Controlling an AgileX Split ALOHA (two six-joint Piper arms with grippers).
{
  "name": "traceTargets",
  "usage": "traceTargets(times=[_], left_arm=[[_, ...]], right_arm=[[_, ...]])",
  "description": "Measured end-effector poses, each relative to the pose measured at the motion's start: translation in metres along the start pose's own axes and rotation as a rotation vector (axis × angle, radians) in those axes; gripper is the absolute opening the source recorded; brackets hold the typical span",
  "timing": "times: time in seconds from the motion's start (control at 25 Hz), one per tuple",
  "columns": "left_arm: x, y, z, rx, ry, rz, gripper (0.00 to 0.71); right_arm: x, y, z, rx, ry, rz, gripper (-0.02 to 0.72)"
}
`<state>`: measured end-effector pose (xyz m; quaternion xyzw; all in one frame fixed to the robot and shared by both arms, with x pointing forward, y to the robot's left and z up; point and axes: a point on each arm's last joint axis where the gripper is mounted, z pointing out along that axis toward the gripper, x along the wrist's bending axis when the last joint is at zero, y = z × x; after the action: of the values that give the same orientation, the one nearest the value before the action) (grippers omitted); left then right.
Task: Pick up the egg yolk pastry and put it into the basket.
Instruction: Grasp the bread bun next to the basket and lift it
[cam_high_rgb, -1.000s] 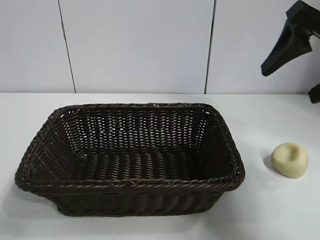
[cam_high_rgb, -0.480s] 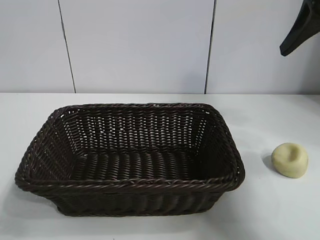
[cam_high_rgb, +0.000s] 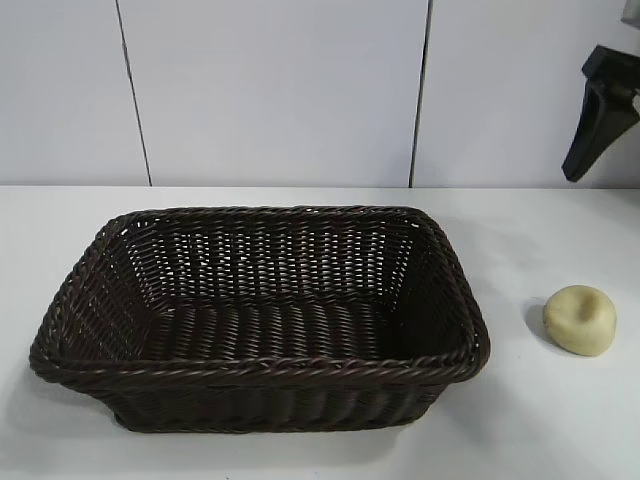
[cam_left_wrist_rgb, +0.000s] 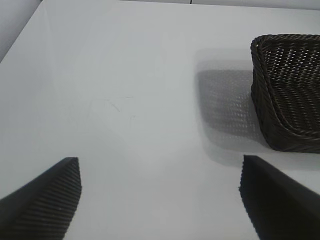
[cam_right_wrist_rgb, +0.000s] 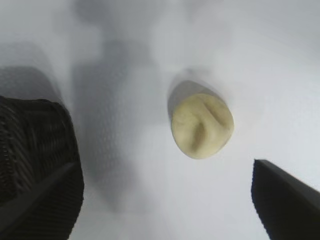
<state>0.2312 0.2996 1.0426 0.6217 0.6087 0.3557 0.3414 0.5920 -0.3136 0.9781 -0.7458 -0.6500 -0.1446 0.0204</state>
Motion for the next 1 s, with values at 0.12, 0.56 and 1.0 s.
traceTargets(times=[0.12, 0.56, 1.0], left_arm=[[0.000, 0.000, 0.000, 0.000, -0.001, -0.001, 0.627], [0.000, 0.000, 0.000, 0.000, -0.003, -0.001, 0.627], [0.000, 0.000, 0.000, 0.000, -0.003, -0.001, 0.627]], right_arm=[[-0.005, 0.002, 0.019, 0.034, -0.005, 0.014, 0.654], [-0.005, 0.007, 0.068, 0.084, -0.008, 0.027, 0.654], [-0.006, 0.007, 0.069, 0.086, -0.016, 0.019, 0.186]])
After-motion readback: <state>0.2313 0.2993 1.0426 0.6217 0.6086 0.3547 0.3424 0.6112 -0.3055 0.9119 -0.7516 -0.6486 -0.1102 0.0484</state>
